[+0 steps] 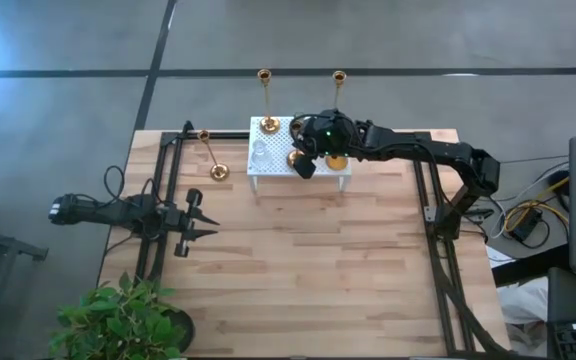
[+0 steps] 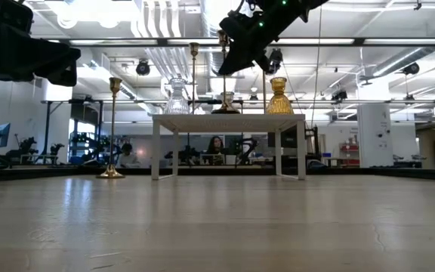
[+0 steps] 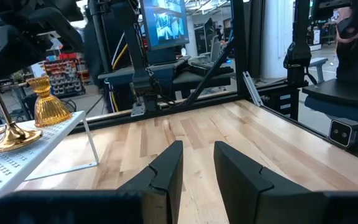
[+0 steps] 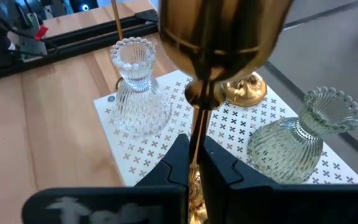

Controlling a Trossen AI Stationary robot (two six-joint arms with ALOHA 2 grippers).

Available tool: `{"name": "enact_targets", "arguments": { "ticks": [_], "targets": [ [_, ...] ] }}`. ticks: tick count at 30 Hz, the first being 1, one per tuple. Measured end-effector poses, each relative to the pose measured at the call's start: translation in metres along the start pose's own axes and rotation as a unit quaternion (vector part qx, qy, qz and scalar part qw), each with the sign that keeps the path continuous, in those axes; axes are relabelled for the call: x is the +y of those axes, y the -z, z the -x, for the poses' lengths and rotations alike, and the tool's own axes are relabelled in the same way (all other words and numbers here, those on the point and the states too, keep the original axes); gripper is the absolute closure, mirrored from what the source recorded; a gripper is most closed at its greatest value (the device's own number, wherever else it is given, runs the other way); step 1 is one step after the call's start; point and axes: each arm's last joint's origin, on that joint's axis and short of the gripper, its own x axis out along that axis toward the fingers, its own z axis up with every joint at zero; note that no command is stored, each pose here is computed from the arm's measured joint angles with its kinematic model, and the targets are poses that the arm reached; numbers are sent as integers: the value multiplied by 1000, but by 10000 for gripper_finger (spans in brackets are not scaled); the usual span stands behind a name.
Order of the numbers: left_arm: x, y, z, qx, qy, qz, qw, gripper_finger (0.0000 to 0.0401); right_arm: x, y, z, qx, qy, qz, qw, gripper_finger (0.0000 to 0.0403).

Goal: Pick & Place candle stick holders
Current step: Put the gold candle holder on the shelf

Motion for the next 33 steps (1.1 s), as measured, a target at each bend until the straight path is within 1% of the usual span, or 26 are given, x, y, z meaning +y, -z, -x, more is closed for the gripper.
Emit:
{"name": "enact_targets", "arguments": {
  "ticks": [14, 19, 21, 25, 33],
  "targets": [
    [0, 0, 0, 0, 0, 0, 1000, 304, -1, 4, -3, 1, 3, -37, 999, 392],
    [0, 0, 0, 0, 0, 0, 1000, 304, 1, 5, -8, -40, 7, -66, 997, 392],
    [0, 0, 0, 0, 0, 0, 1000, 304, 2, 8, -10, -44, 5, -71, 997, 392],
    [0, 0, 0, 0, 0, 0, 1000, 304, 2, 14, -12, -32, 9, -67, 997, 392],
    [0, 0, 0, 0, 0, 0, 1000, 304, 0, 14, -3, -25, 22, -50, 998, 392]
  ]
}}
